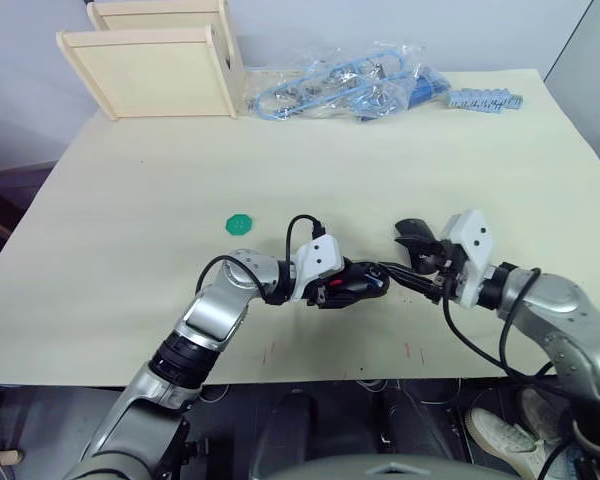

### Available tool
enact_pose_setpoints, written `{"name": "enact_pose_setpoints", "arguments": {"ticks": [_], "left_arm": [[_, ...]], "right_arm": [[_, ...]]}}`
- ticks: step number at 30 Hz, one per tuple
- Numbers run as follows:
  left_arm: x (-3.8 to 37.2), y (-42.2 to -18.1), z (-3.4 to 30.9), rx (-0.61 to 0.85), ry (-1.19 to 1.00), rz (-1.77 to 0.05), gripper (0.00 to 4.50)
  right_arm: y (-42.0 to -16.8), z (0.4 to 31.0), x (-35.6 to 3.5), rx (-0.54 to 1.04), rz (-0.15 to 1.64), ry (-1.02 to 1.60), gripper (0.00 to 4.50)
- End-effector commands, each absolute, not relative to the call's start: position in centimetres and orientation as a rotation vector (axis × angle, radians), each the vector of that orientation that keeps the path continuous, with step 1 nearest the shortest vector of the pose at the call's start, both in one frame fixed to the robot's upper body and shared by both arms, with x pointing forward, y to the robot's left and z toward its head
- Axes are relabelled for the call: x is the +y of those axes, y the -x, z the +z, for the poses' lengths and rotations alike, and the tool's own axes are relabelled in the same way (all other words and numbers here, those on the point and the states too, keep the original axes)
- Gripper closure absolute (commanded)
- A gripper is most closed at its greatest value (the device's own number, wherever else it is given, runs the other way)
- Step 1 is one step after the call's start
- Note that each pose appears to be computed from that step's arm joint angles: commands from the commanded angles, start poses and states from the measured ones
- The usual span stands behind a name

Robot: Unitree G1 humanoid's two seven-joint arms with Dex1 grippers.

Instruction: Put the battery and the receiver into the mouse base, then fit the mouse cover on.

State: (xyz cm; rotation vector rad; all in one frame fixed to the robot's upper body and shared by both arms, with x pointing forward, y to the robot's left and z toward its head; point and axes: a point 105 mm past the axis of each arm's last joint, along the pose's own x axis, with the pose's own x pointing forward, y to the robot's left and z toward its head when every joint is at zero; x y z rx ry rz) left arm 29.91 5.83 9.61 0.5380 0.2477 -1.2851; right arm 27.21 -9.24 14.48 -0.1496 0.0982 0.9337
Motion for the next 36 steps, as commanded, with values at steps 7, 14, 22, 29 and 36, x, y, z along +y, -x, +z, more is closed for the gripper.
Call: {"name": "enact_pose_setpoints", "arguments": {"ticks": [7,14,22,29,36], "left_arm": [[6.1,-29.9,8.8,0.283,-0.549,-1.275,1.63],[6.1,-29.9,8.9,0.282,-0.546,-1.273,1.63],[6.2,-29.9,8.9,0.287,-0.544,-1.272,1.63],[6.0,-29.7,8.8,0.287,-0.542,-1.274,1.63],[6.0,-29.8,8.8,0.289,-0.540,-1.274,1.63]], "right_arm": [[-28.6,12.6,-9.3,0.032,0.953,0.143,4.08],[-28.8,12.1,-9.1,0.014,0.995,0.173,4.43],[-28.9,12.1,-8.5,0.016,1.041,0.188,4.43],[-29.6,12.0,-8.8,0.033,1.010,0.176,4.43],[-29.5,11.4,-8.7,0.065,1.012,0.163,4.43]]}}
